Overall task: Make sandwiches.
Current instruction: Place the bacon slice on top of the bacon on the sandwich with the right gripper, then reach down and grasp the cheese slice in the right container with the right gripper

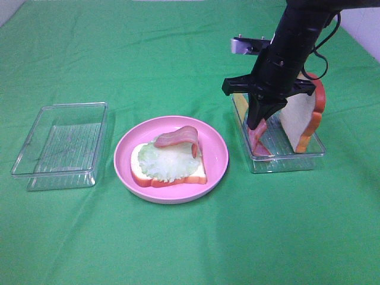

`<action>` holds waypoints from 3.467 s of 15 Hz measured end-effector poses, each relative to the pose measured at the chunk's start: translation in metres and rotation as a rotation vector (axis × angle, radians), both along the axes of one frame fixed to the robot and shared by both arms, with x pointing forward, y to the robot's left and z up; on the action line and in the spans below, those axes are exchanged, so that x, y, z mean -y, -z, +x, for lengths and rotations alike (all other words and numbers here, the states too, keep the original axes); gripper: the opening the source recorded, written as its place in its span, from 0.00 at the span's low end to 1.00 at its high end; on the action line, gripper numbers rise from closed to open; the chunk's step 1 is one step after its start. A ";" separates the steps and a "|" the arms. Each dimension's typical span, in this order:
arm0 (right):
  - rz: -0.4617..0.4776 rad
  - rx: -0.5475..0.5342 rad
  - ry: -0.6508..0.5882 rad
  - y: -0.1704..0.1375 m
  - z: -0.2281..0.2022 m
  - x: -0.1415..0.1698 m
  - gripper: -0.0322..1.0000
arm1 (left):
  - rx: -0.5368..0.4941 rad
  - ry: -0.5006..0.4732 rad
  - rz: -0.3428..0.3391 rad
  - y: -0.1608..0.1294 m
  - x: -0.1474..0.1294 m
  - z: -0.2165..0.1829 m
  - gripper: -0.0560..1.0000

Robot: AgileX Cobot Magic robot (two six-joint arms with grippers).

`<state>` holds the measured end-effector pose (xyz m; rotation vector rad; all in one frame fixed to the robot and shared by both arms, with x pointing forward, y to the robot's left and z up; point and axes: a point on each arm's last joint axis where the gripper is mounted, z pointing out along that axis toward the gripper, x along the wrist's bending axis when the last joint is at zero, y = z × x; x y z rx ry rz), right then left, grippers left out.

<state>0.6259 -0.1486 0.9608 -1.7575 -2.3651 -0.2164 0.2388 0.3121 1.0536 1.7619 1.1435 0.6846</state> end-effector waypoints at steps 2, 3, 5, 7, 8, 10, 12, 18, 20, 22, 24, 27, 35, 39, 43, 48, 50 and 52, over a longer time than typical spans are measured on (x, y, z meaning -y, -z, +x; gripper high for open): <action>0.031 0.048 0.013 -0.039 -0.008 0.001 0.03 | 0.000 0.000 0.000 0.000 0.000 0.000 0.64; 0.046 0.056 0.015 -0.047 -0.011 0.001 0.03 | 0.000 0.000 0.000 0.000 0.000 0.000 0.64; 0.116 0.064 0.025 -0.070 -0.020 -0.001 0.03 | 0.000 0.000 0.000 0.000 0.000 0.000 0.64; 0.224 0.049 0.033 -0.088 -0.029 -0.008 0.03 | 0.000 0.000 0.000 0.000 0.000 0.000 0.64; 0.284 0.040 0.028 -0.093 -0.031 -0.012 0.03 | 0.000 0.000 0.000 0.000 0.000 0.000 0.64; 0.358 0.024 0.019 -0.095 -0.032 -0.018 0.03 | 0.000 0.000 0.000 0.000 0.000 0.000 0.64; 0.502 -0.017 0.000 -0.089 -0.031 -0.039 0.03 | 0.000 0.000 0.000 0.000 0.000 0.000 0.64; 0.585 -0.020 -0.019 -0.046 -0.034 -0.108 0.03 | 0.000 0.000 0.000 0.000 0.000 0.000 0.64; 0.602 -0.024 0.027 -0.025 -0.028 -0.118 0.03 | 0.000 0.000 0.000 0.000 0.000 0.000 0.64; 0.552 -0.015 0.068 -0.001 -0.019 -0.119 0.03 | 0.000 0.000 0.000 0.000 0.000 0.000 0.64; 0.462 -0.016 0.077 0.011 -0.018 -0.114 0.03 | 0.000 0.000 0.000 0.000 0.000 0.000 0.64; 0.299 -0.002 0.116 0.020 -0.016 -0.102 0.03 | 0.000 0.000 0.000 0.000 0.000 0.000 0.64; 0.218 0.028 0.096 0.017 -0.014 -0.095 0.59 | 0.000 0.000 0.000 0.000 0.000 0.000 0.64; 0.223 0.076 0.067 -0.013 -0.020 -0.091 0.60 | 0.000 0.000 0.000 0.000 0.000 0.000 0.64; 0.133 0.133 0.037 -0.044 -0.026 -0.078 0.60 | 0.000 0.000 0.000 0.000 0.000 0.000 0.64; -0.011 0.213 0.111 -0.070 -0.002 -0.043 0.60 | 0.000 0.000 0.000 0.000 0.000 0.000 0.64; -0.010 0.218 0.138 -0.071 0.006 -0.028 0.60 | 0.000 0.000 0.000 0.000 0.000 0.000 0.64; -0.010 0.214 0.145 -0.065 0.014 -0.015 0.59 | 0.000 0.000 0.000 0.000 0.000 0.000 0.64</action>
